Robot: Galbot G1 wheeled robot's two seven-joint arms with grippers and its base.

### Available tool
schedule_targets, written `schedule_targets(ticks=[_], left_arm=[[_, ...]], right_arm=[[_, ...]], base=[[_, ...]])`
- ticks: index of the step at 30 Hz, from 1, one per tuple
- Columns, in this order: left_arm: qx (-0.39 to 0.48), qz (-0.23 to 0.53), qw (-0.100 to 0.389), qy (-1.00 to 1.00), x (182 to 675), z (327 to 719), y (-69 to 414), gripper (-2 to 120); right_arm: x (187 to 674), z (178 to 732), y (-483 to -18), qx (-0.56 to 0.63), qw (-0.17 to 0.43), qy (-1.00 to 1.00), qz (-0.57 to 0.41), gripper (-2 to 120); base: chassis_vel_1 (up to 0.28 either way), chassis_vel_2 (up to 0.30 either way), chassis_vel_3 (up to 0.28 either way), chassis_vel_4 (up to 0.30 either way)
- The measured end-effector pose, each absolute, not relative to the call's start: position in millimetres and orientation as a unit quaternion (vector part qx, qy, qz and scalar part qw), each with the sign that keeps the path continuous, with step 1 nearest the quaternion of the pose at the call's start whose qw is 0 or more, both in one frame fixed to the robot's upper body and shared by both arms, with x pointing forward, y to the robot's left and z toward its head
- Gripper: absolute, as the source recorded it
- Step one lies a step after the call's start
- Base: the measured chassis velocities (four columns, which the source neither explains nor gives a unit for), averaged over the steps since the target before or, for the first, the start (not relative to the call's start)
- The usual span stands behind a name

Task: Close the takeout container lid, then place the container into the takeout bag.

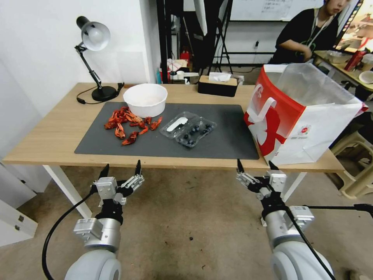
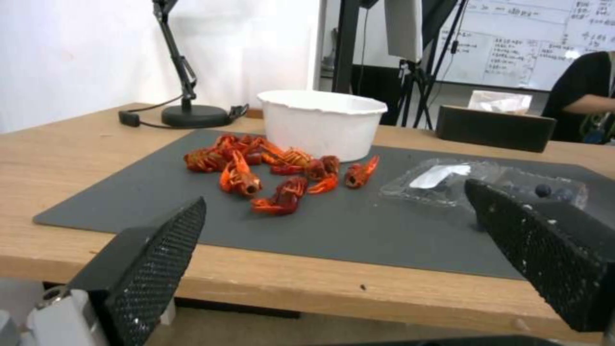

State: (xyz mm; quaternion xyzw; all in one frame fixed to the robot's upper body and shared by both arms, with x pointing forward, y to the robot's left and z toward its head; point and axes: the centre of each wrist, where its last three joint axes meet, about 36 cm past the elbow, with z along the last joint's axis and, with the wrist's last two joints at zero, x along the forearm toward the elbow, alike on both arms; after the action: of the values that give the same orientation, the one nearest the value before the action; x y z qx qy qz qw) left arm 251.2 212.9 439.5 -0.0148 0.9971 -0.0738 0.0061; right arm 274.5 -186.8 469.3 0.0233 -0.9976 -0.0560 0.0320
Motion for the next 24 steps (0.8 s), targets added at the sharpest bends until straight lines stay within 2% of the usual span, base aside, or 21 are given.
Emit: schedule_targets(ticks=[7,16,19,24], left_arm=[[-0.021,-0.069,0.012,0.997,249,438,216,100],[-0.029,-0.067,0.014,0.997,247,437,218,100],[-0.036,-0.067,0.015,0.997,246,436,219,100],[-0.04,-0.068,0.015,0.997,245,435,219,100]], right_arm=[[301,464,-156,0.051,0.03,-0.994,-0.089,100],[343,461,-126,0.04,0.06,-0.991,-0.114,100],[382,470,-106,0.038,0.075,-0.989,-0.125,100],[398,475,-97,0.037,0.095,-0.986,-0.131,100]], base=[[0.0,0.0,0.0,0.0],[0.0,0.0,0.0,0.0],[0.0,0.0,0.0,0.0],[0.0,0.0,0.0,0.0]])
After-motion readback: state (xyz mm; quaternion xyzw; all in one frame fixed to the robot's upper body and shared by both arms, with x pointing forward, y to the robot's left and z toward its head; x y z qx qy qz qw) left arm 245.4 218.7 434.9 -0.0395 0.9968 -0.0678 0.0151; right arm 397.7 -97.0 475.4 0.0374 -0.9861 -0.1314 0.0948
